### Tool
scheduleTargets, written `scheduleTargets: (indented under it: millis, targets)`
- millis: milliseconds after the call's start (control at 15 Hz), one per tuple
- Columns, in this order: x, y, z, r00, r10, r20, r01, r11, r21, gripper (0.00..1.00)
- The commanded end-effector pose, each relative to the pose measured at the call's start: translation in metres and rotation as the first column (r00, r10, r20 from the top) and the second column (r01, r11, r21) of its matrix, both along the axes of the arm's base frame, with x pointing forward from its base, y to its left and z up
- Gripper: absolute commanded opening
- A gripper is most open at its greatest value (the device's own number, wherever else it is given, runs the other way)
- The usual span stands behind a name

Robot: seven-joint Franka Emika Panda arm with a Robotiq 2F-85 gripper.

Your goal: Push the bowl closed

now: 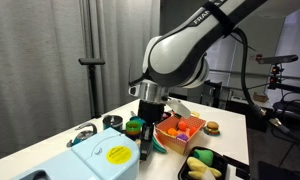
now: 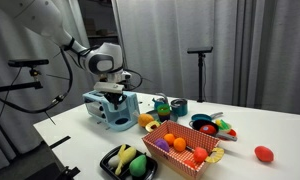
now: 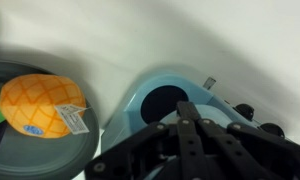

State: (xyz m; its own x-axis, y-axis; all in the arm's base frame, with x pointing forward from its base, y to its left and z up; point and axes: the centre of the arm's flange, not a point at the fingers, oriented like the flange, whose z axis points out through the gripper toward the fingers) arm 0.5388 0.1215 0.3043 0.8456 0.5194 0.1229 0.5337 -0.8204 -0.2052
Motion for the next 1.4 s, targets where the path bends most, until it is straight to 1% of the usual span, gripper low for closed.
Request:
scheduleTargets:
  millis: [0, 133, 267, 533, 733, 1000, 1200, 1333]
  targets:
    - [-0.013, 0.007, 0.017, 0.996, 0.033, 0.079, -0.036, 0.998, 0.042, 0.0]
    - [-0.012, 0.007, 0.023, 0.994, 0.043, 0.104, -0.049, 0.998, 0.051, 0.0]
    - [-0.012, 0.007, 0.034, 0.991, 0.076, 0.107, -0.081, 0.996, 0.046, 0.0]
    - [-0.018, 0.008, 0.066, 0.984, 0.163, 0.071, -0.164, 0.986, 0.001, 0.0]
    - [-0.025, 0.012, 0.106, 0.976, 0.201, 0.083, -0.201, 0.979, -0.004, 0.0]
    - [-0.032, 0.013, 0.146, 0.967, 0.228, 0.113, -0.227, 0.974, -0.024, 0.0]
    - [-0.041, -0.003, 0.17, 0.966, 0.227, 0.127, -0.222, 0.974, -0.054, 0.0]
    - [-0.036, -0.02, 0.181, 0.978, 0.139, 0.155, -0.13, 0.989, -0.067, 0.0]
